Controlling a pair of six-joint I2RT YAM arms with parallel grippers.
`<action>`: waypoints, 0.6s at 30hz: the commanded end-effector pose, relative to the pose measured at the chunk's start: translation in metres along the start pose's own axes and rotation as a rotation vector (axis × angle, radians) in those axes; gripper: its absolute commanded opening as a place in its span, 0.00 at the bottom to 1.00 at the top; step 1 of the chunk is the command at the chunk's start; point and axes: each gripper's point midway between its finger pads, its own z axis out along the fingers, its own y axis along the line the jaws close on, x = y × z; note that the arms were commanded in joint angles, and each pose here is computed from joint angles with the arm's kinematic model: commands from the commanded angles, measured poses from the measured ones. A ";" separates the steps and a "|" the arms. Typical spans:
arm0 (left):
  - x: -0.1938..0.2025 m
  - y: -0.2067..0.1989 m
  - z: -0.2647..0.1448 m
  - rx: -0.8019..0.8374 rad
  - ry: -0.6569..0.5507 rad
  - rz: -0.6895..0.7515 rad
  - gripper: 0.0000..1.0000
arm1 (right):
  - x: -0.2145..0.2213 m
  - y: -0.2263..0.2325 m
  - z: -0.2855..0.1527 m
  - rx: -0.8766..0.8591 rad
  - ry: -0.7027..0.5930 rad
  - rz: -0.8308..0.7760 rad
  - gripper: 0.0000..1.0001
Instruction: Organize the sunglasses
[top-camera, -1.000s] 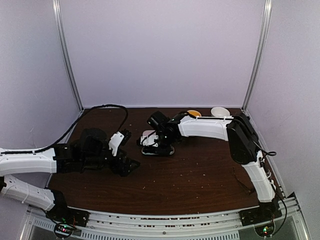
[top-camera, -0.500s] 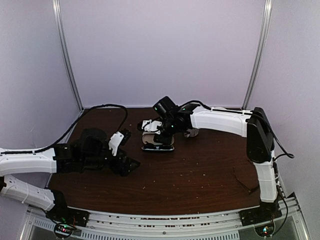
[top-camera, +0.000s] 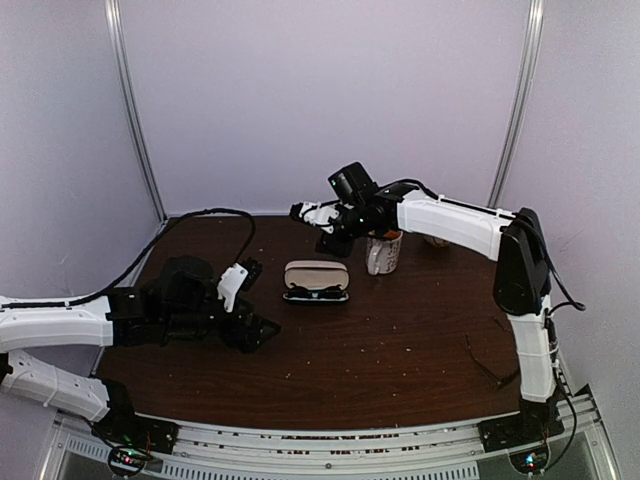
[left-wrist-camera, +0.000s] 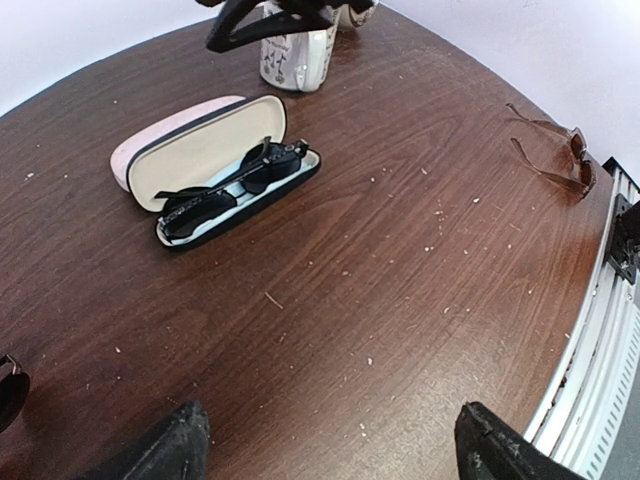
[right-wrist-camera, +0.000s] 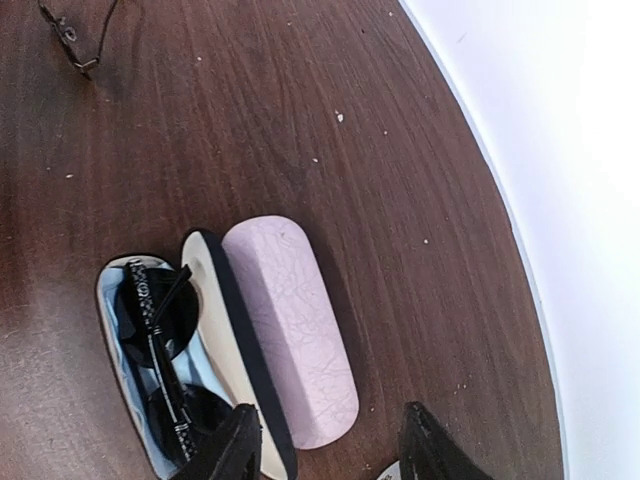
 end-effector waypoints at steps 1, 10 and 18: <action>-0.005 -0.002 -0.001 0.015 -0.022 -0.015 0.89 | 0.017 0.007 0.030 -0.084 0.047 0.039 0.47; -0.005 -0.003 0.005 0.020 -0.014 -0.020 0.88 | 0.033 0.027 0.066 -0.187 0.086 0.048 0.47; -0.004 -0.003 0.009 0.022 -0.004 -0.019 0.88 | 0.042 0.025 0.082 -0.175 0.119 0.058 0.43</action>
